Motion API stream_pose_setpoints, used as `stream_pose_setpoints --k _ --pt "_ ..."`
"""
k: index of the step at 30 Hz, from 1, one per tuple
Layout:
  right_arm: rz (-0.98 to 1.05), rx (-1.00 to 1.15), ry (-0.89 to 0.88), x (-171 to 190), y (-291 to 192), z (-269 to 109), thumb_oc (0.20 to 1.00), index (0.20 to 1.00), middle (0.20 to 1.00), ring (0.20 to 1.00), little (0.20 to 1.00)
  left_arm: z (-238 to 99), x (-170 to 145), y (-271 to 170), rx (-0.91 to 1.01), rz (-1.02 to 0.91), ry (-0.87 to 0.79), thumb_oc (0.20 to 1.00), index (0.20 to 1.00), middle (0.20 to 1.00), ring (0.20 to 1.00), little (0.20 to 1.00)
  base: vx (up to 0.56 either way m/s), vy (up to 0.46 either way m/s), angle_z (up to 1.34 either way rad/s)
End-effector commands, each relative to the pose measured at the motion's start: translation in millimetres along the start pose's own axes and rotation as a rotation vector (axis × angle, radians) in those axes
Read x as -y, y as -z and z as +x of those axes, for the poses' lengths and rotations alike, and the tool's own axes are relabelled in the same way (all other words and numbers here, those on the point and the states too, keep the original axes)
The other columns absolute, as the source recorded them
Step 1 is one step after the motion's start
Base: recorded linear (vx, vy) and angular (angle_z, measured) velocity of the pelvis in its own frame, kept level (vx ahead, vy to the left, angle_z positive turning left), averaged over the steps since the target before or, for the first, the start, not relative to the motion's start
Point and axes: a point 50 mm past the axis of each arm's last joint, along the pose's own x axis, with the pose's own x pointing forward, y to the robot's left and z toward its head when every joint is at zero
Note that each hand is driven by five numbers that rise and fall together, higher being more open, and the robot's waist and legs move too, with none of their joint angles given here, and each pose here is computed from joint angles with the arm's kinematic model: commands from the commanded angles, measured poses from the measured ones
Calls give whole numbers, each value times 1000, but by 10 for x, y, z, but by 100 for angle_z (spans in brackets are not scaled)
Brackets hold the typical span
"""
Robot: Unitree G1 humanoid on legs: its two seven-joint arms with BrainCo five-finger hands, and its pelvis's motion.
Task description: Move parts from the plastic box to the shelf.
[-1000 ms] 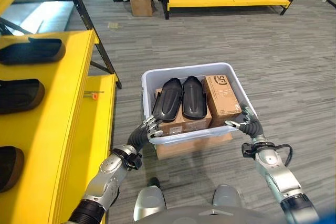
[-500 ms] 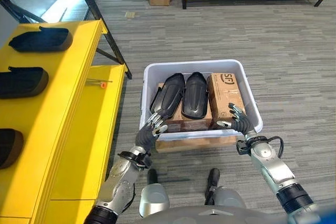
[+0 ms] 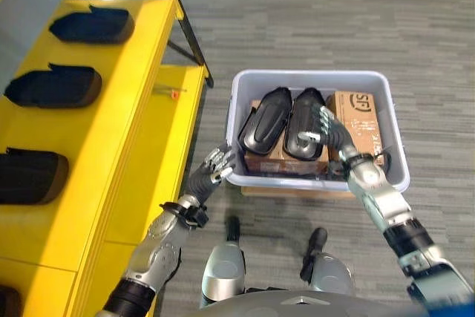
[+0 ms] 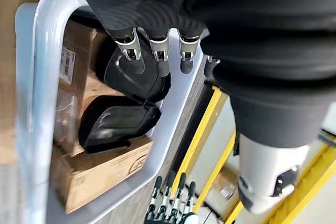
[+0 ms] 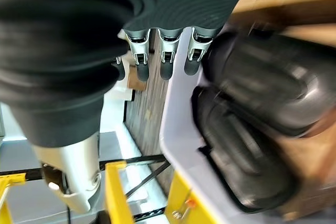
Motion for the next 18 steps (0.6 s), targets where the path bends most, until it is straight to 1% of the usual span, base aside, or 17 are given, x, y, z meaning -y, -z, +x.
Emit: stream_pose_setpoints --k 1,3,4,8,11,13,15,18 --pt "58 -6 130 171 -26 35 1000 1000 1000 1000 1000 -66 77 -96 56 -4 25 1000 1000 1000 1000 1000 -102 -19 11" --pt "102 -1 227 267 -82 117 1000 1000 1000 1000 1000 -21 71 -140 60 23 21 1000 1000 1000 1000 1000 -145 -69 6" --pt "139 -20 336 402 -92 169 1000 1000 1000 1000 1000 26 81 -216 84 33 32 1000 1000 1000 1000 1000 -188 -97 6" --pt "111 18 486 646 -105 193 1000 1000 1000 1000 1000 116 107 -304 121 33 28 1000 1000 1000 1000 1000 -105 -41 9" --pt "130 48 603 858 -199 187 1000 1000 1000 1000 1000 156 123 -286 97 -9 -3 1000 1000 1000 1000 1000 -65 -3 2" --pt "185 50 666 959 -226 174 1000 1000 1000 1000 1000 156 139 -264 82 9 4 1000 1000 1000 1000 1000 -17 1 2" --pt "185 67 696 1056 -273 159 1000 1000 1000 1000 1000 147 163 -220 61 33 25 1000 1000 1000 1000 1000 -22 67 -1" --pt "189 90 751 1162 -380 146 1000 1000 1000 1000 1000 122 171 -128 12 127 51 1000 1000 1000 1000 1000 -33 94 -3"
